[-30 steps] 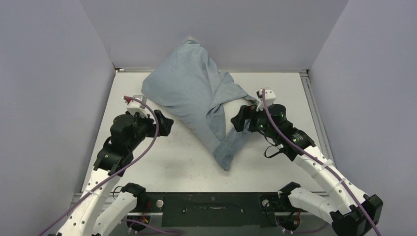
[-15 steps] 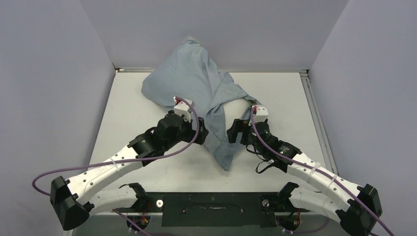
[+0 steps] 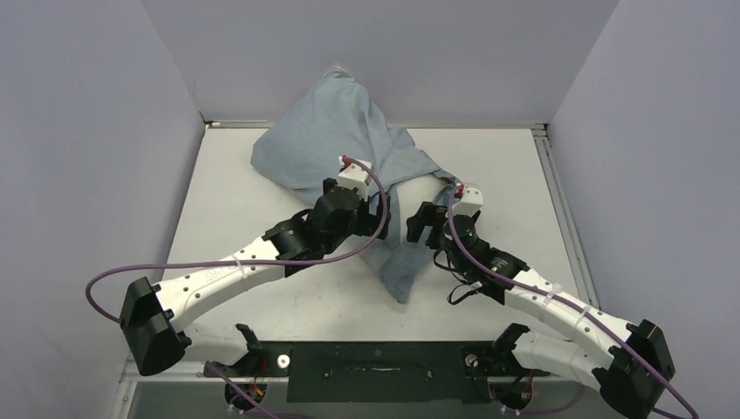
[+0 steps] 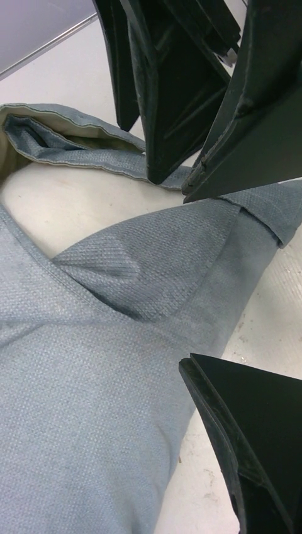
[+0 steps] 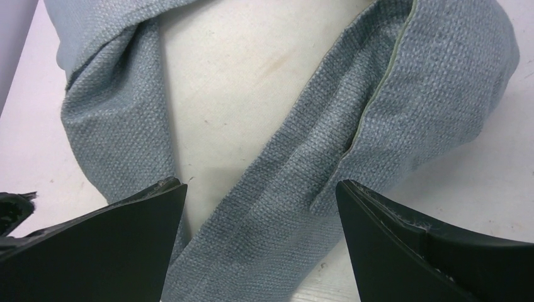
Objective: Remove the pillowcase from the pillow
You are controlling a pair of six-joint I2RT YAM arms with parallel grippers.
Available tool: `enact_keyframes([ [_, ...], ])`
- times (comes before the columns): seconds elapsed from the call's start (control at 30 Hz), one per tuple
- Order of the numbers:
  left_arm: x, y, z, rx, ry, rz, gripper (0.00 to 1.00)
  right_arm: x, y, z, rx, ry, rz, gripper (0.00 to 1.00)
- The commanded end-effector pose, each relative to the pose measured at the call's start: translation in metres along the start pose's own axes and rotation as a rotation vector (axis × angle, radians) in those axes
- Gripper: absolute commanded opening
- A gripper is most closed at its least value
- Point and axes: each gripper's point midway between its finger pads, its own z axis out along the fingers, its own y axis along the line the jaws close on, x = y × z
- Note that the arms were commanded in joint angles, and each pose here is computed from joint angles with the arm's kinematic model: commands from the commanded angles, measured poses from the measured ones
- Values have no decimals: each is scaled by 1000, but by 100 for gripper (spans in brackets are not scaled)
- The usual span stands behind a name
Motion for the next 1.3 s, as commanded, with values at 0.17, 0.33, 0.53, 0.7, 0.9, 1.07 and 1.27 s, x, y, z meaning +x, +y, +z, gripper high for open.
enact_keyframes([
  [0.17, -28, -25, 9, 12, -16, 28, 96, 17, -4, 9, 24, 31, 12, 91],
  [0.33, -17, -36, 32, -16, 23, 56, 96, 39, -12, 10, 26, 94, -13, 92],
  [0.53, 4, -32, 62, -112, 75, 113, 96, 55, -34, 6, 76, 119, -18, 95],
  [0.7, 19, -10, 73, -244, 121, 192, 96, 62, -62, -2, 155, 132, -22, 98],
  [0.9, 40, 16, 71, -346, 173, 273, 96, 73, -98, -7, 219, 167, 25, 98],
  [1.07, 49, 51, 65, -439, 218, 277, 96, 83, -115, -7, 249, 191, 81, 98],
  [1.27, 53, 97, 49, -514, 244, 198, 96, 98, -126, 0, 253, 260, 176, 96],
])
